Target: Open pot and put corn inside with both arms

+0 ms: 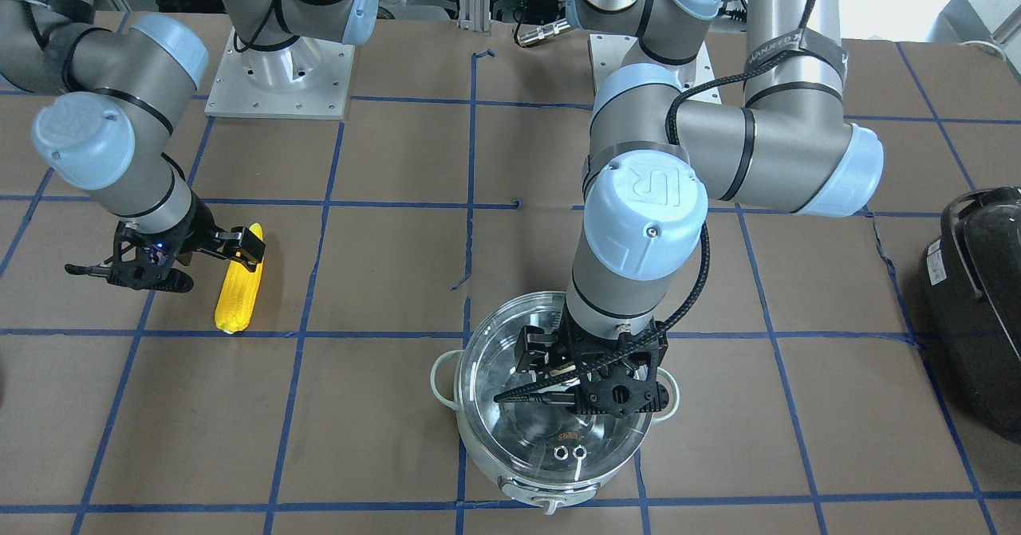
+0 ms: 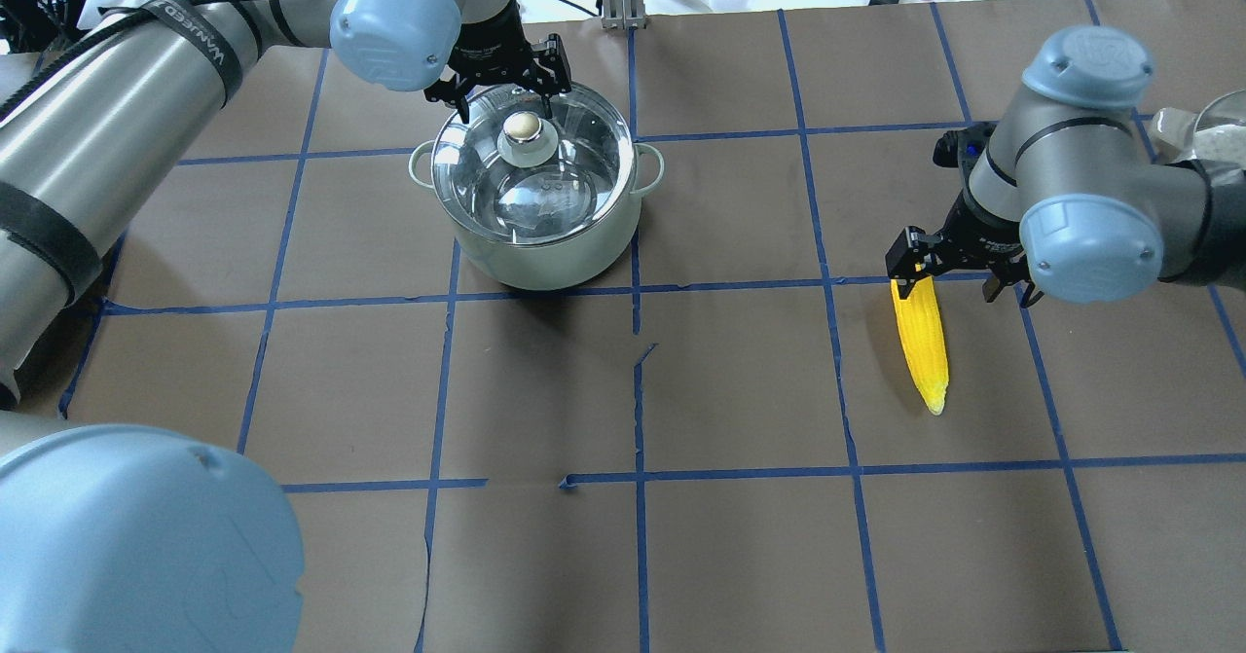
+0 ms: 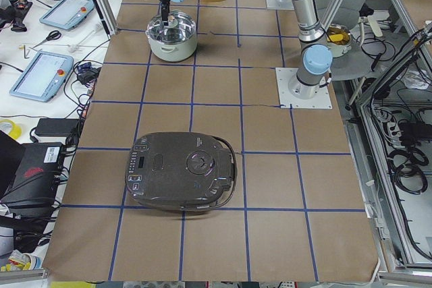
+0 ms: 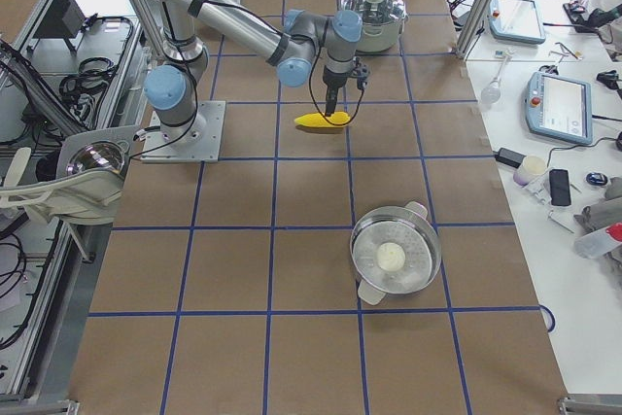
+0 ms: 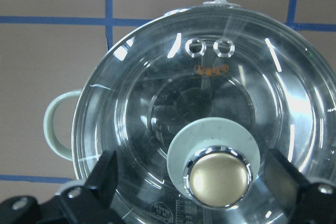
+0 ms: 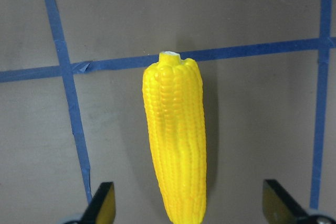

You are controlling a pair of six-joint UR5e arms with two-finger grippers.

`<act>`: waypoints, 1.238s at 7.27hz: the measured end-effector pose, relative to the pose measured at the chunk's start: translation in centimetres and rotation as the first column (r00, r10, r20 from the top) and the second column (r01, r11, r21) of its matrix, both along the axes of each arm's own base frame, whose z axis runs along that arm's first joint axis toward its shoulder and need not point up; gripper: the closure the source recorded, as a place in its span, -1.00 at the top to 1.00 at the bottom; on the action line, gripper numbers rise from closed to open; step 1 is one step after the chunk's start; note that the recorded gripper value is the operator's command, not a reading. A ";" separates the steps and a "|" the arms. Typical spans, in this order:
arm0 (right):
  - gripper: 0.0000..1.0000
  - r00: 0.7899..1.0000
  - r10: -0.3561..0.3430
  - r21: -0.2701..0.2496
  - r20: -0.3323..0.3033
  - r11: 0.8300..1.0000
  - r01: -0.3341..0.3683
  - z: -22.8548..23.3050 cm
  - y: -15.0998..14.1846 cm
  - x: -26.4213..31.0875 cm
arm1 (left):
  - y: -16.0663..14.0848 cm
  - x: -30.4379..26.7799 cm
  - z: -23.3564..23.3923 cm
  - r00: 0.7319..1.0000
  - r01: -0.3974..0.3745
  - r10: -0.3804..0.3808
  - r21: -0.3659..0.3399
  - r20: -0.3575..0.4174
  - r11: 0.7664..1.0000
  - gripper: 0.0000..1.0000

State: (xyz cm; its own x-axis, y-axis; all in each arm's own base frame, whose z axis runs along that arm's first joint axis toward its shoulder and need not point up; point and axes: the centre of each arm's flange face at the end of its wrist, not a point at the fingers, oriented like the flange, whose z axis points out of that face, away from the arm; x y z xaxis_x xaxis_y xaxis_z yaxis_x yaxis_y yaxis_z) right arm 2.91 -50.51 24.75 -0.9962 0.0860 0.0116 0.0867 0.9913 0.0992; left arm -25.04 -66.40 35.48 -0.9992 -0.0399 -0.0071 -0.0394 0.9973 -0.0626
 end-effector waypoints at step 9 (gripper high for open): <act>-1.00 0.998 0.000 0.000 0.057 1.000 0.000 -6.0 -0.1 0.6 | 0.6 -0.4 2.2 0.999 -0.008 0.007 -0.025 -0.053 1.000 -1.00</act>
